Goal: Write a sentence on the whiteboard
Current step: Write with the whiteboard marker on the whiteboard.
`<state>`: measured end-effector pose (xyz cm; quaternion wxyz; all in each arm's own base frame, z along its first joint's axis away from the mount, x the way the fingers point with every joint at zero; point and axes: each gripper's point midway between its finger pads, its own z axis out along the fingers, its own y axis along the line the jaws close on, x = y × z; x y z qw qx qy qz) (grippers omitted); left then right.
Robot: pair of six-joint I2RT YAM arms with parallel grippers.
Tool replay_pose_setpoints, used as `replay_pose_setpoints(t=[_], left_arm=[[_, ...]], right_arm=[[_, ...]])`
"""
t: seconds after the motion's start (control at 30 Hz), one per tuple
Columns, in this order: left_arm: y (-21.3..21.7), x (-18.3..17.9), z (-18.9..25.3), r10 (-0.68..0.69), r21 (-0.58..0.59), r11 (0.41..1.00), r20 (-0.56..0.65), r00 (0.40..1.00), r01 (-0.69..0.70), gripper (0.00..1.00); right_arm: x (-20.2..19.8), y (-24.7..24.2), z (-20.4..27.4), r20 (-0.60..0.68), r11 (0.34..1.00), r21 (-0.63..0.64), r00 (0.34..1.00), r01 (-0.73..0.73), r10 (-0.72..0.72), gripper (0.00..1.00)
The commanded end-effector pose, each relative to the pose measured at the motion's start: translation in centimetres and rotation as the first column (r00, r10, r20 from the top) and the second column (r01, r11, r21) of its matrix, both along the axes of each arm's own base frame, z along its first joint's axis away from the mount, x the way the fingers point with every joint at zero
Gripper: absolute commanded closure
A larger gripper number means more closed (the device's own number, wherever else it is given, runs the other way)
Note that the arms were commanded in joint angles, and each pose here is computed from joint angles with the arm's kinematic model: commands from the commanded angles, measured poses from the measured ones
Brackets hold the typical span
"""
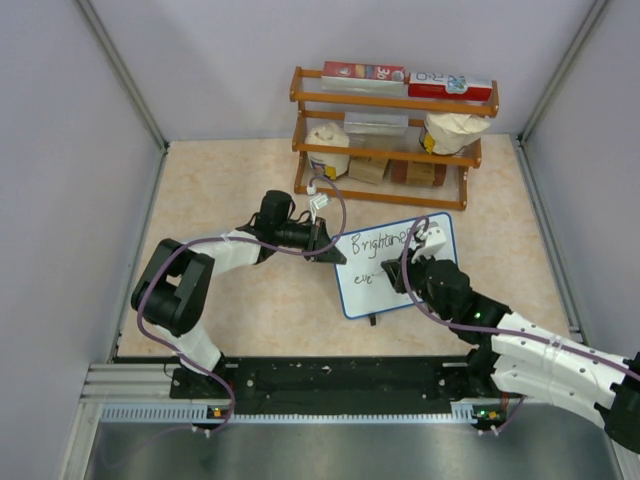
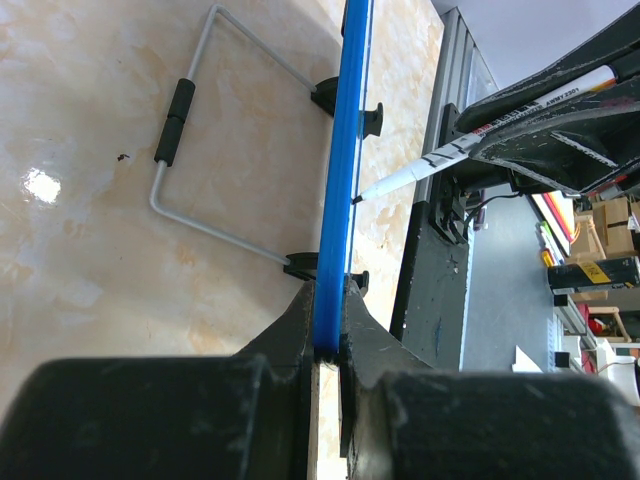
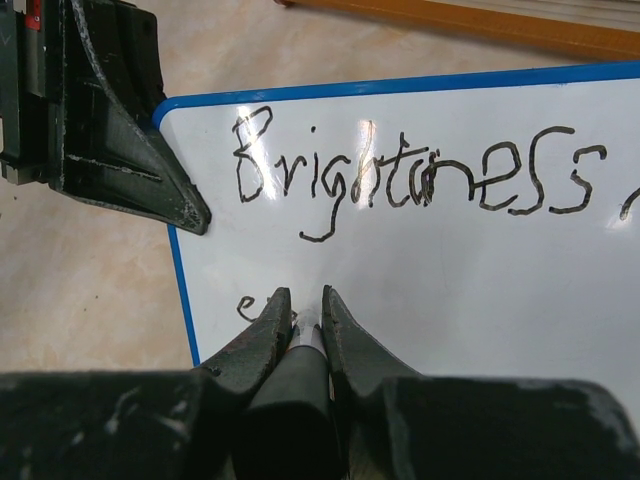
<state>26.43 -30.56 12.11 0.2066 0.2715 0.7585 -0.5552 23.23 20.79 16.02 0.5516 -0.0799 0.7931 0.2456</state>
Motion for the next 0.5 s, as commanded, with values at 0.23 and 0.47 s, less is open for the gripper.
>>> replay_pose_setpoints(t=[0.23,0.47], left_arm=[[0.8,1.0,-4.1,0.051,0.145,0.987,0.083,0.995,-0.063,1.0],[0.8,1.0,-4.1,0.051,0.145,0.987,0.085,0.995,-0.063,1.0]], right_arm=[[-0.1,-0.6,-0.1,-0.01,1.0,0.021,1.0,0.02,-0.02,1.0],[-0.6,-0.7,-0.9,-0.029,1.0,0.017,1.0,0.007,-0.006,1.0]])
